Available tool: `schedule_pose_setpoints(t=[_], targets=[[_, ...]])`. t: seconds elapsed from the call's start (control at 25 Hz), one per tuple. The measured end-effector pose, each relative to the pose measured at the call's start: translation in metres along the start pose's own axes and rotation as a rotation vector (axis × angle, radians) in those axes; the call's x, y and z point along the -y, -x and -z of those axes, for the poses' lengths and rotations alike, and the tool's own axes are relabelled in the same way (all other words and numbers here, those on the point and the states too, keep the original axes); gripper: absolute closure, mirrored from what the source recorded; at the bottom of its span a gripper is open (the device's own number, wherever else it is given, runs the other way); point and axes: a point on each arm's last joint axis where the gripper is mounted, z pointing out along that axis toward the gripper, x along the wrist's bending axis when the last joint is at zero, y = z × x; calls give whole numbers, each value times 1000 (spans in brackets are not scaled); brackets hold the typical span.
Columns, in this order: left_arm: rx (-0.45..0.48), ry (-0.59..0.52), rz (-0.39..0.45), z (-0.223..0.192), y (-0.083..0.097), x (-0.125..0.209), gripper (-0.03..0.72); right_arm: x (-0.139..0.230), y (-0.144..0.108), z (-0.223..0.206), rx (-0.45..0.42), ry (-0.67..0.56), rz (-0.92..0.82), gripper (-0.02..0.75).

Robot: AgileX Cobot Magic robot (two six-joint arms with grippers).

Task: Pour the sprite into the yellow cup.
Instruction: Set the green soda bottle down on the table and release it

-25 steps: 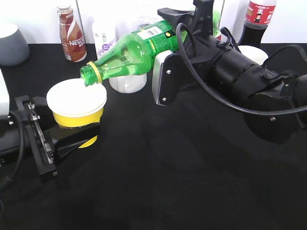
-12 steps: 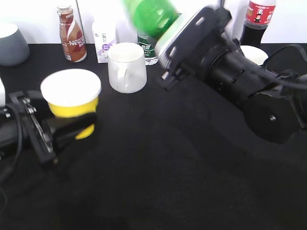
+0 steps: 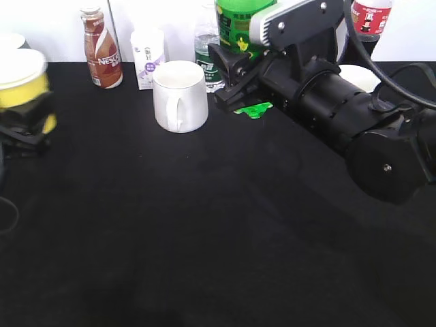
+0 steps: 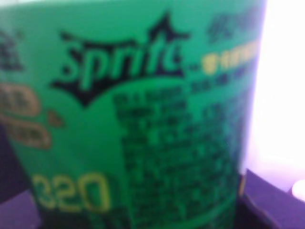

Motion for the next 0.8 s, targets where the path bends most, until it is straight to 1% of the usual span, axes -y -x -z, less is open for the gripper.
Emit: schedule_pose_setpoints(t=[0.08,0.16,0.24,0.36,0.44,0.56,0.72,0.8], targets=[[-59,-25,9,-12,-12,8,262,0,0,0,-2,0,-47,280],[-90,-42,11,-32,-22,17,262,0,0,0,-2,0,-62,280],[-102,-46,12,-56,-29,26,262,0,0,0,-3,0,-65,280],[-102,-51,12,-90,-33,44,262,0,0,0,-3,0,-67,280],[-102,-63,8,-106,-36,57,262,0,0,0,-3,0,-67,280],[-99,-78,-30,-117,-37,70,262,0,0,0,-3,0,-68,280],[-94,-66,-68,-120,-38,73,254,0,0,0,-3,0,-68,280],[-95,-68,-69,-120,-39,74,192,0,0,0,-3,0,-69,280]])
